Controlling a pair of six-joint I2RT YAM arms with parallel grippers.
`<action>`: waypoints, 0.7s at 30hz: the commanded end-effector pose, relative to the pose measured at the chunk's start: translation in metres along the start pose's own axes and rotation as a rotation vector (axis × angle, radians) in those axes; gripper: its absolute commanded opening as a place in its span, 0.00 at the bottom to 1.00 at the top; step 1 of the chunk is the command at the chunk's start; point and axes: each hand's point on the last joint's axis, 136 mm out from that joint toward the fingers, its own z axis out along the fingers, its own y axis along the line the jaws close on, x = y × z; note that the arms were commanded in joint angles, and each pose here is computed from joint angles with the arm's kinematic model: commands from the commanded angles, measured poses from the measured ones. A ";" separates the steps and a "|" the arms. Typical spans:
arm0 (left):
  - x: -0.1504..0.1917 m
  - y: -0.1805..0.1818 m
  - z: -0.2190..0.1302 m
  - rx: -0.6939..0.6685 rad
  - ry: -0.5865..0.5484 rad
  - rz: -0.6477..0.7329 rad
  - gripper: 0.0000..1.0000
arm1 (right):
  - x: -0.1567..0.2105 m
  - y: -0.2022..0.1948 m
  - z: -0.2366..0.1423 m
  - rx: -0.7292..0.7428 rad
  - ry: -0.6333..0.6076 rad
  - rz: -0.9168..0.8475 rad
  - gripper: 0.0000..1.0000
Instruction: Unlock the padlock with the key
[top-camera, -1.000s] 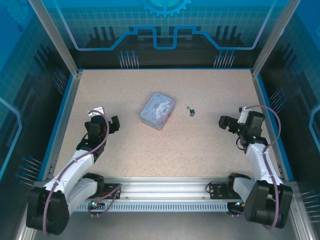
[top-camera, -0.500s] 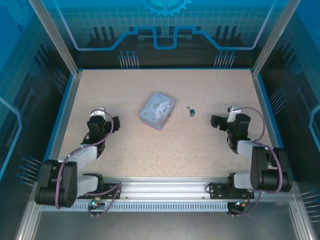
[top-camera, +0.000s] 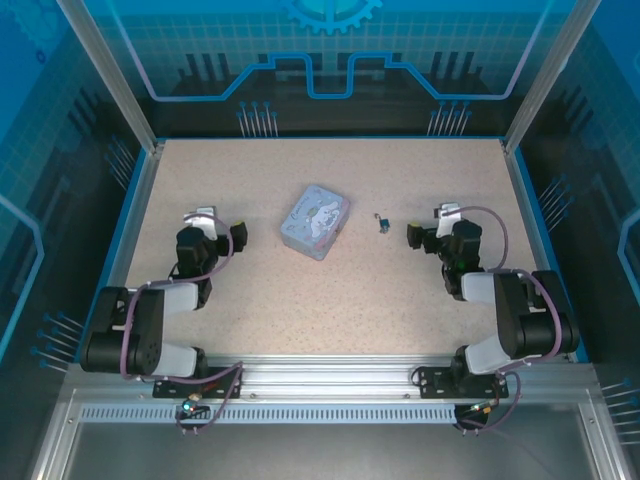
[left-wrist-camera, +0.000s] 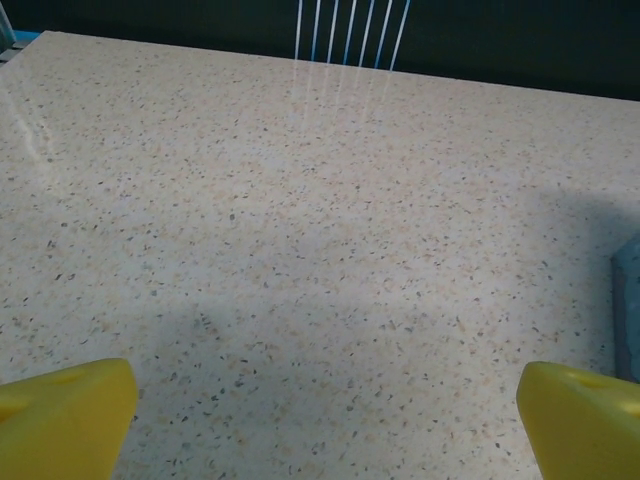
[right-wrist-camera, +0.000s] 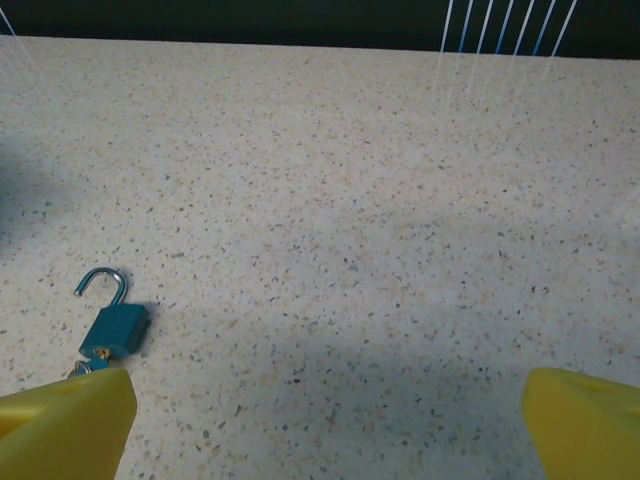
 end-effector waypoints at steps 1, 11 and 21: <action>-0.013 -0.007 -0.001 0.052 -0.048 0.029 0.99 | -0.004 -0.001 0.003 0.024 0.000 -0.033 1.00; 0.005 -0.004 0.021 0.052 -0.009 0.026 0.99 | -0.004 0.002 0.004 0.029 0.005 -0.053 1.00; 0.005 -0.005 0.023 0.045 -0.003 0.034 0.99 | -0.004 0.006 0.005 0.012 0.008 -0.063 1.00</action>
